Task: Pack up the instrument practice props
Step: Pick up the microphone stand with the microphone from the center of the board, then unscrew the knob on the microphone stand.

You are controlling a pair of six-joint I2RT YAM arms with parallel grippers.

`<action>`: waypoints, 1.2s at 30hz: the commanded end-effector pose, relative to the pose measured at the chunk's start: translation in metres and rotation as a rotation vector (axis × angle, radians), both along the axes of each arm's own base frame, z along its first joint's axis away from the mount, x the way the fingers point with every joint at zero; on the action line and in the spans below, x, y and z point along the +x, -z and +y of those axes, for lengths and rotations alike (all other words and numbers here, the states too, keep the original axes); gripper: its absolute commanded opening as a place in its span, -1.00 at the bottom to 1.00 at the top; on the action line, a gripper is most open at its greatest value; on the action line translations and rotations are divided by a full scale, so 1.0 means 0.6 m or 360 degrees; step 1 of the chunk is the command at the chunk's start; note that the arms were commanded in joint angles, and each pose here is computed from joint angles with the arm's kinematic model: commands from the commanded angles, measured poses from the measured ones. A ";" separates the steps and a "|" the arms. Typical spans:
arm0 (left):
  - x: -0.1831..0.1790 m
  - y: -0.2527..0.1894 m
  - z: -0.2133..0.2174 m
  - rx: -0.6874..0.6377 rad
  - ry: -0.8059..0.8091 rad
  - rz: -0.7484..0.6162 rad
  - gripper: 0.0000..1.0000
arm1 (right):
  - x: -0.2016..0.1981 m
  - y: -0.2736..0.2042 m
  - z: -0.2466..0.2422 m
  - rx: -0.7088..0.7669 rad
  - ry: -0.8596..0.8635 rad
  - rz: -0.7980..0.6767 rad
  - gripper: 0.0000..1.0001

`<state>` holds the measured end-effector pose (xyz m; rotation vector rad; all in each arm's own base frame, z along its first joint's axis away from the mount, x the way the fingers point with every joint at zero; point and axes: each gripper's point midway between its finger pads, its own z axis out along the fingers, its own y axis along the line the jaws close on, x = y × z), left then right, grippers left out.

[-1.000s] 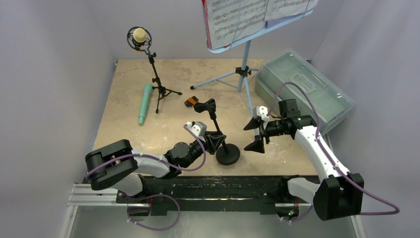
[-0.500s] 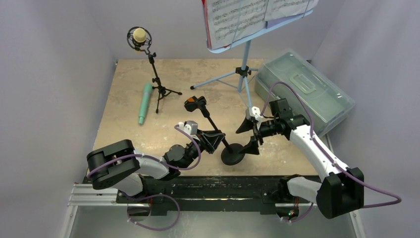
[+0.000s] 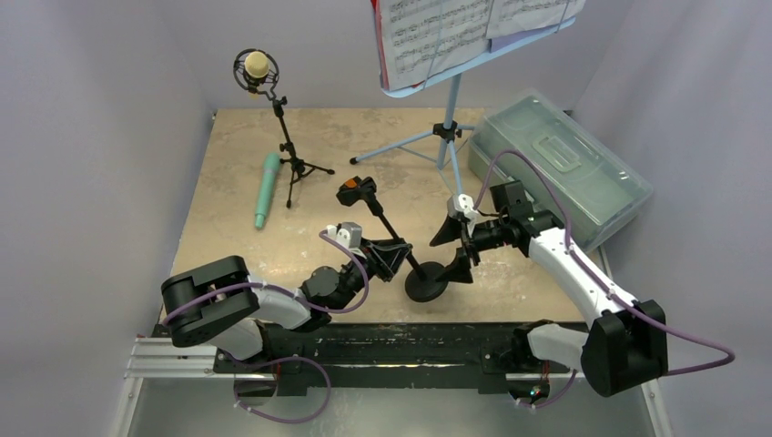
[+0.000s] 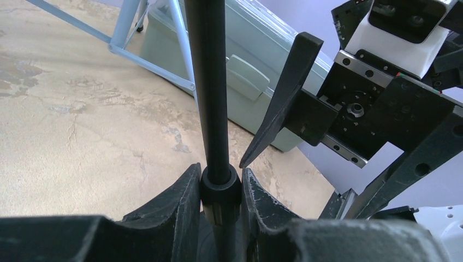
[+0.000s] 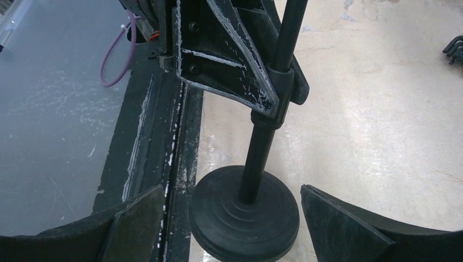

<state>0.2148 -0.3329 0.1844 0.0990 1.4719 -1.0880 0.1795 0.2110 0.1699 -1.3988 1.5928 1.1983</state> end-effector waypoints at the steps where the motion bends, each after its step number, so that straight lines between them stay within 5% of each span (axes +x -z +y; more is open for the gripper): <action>1: -0.008 -0.130 0.013 -0.0440 -0.0003 -0.0191 -1.00 | 0.000 -0.001 0.008 0.0038 -0.0008 0.0038 0.98; 11: -0.009 -0.173 -0.022 -0.0572 0.0084 -0.0248 -1.00 | 0.015 0.018 0.028 0.0043 0.0073 0.0189 0.88; 16: -0.010 -0.191 -0.025 -0.0627 0.0086 -0.0279 -1.00 | 0.014 0.029 0.041 0.0017 0.0055 0.0235 0.61; 19: -0.012 -0.200 -0.020 -0.0658 0.0079 -0.0288 -1.00 | 0.017 0.030 0.046 0.0003 0.0053 0.0229 0.16; 22: -0.011 -0.196 -0.008 -0.0678 0.0033 -0.0252 -1.00 | 0.021 0.031 0.049 -0.0009 0.0072 0.0222 -0.61; 24: -0.007 -0.191 0.003 -0.0707 -0.0021 -0.0209 -1.00 | 0.028 0.032 0.051 -0.0025 0.0108 0.0213 -0.95; 33: 0.049 -0.116 0.002 -0.0806 -0.0430 0.0493 -1.00 | 0.105 0.021 0.038 -0.0046 0.0620 0.0108 -1.00; 36: 0.060 -0.058 -0.004 -0.0549 -0.0689 0.0818 -1.00 | 0.129 0.022 0.028 -0.0064 0.0770 0.0092 -1.00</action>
